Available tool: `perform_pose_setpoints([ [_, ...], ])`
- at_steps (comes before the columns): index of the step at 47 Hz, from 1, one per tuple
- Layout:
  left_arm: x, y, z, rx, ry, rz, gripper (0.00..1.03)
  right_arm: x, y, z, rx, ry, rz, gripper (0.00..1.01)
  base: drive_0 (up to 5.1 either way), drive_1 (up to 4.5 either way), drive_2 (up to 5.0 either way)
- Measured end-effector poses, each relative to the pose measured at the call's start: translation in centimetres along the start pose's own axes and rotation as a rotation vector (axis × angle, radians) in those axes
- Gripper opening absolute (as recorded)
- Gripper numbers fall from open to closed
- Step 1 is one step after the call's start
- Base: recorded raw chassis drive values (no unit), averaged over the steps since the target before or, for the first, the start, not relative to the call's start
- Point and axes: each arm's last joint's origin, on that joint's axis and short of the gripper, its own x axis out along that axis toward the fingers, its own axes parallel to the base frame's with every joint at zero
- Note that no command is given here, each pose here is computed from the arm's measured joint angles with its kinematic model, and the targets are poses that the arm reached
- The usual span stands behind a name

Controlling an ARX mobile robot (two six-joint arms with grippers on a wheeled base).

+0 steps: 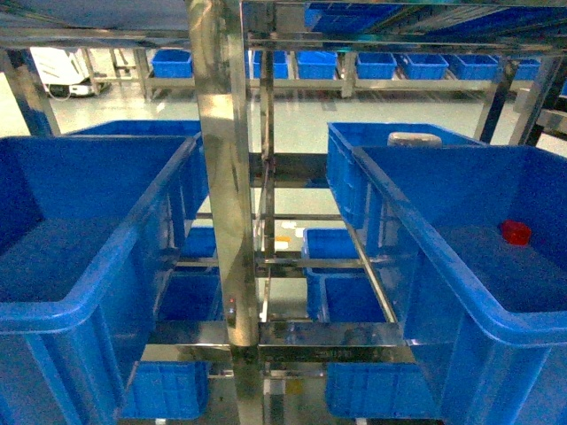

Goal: Sort and place red and yellow blocks in left bins

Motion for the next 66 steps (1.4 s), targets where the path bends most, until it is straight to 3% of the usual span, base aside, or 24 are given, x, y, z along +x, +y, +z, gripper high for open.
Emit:
perform_pose_setpoints([
  [16,3.7,2.7,-2.1,0.013,0.075,0.014,0.26,0.0,0.0,0.0,-0.003,0.0,0.0,0.98,0.0,0.0,0.0],
  [24,4.3,3.3,-2.3,0.02,0.081,0.014,0.28,0.0,0.0,0.0,-0.003,0.0,0.0,0.98,0.0,0.0,0.0],
  [31,4.3,3.8,-2.4,0.024,0.083,0.007,0.51,0.0,0.0,0.0,-0.002,0.0,0.0,0.98,0.0,0.0,0.0],
  [42,3.9,3.5,-2.7,0.019,0.101,-0.035,1.0,0.0,0.0,0.0,-0.003,0.0,0.0,0.98,0.0,0.0,0.0],
  [45,3.2,3.0,-2.8,0.023,0.112,-0.046,0.97,0.0,0.0,0.0,-0.003,0.0,0.0,0.98,0.0,0.0,0.0],
  [55,0.3,2.3,-3.0,0.09,0.106,-0.103,0.98,0.0,0.0,0.0,-0.003,0.0,-0.001,0.98,0.0,0.0,0.0],
  [59,-0.9,2.2,-2.0,0.085,0.105,-0.127,0.98,0.0,0.0,0.0,-0.003,0.0,-0.001,0.98,0.0,0.0,0.0],
  [63,-2.0,1.8,0.4,0.091,0.05,-0.14,0.98,0.0,0.0,0.0,-0.003,0.0,-0.001,0.98,0.0,0.0,0.0],
  [64,-2.1,1.8,0.7,0.087,0.047,-0.143,0.98,0.0,0.0,0.0,-0.003,0.0,-0.001,0.98,0.0,0.0,0.0],
  [66,-3.1,1.0,2.7,0.067,-0.007,-0.166,0.98,0.0,0.0,0.0,-0.003,0.0,-0.001,0.98,0.0,0.0,0.0],
])
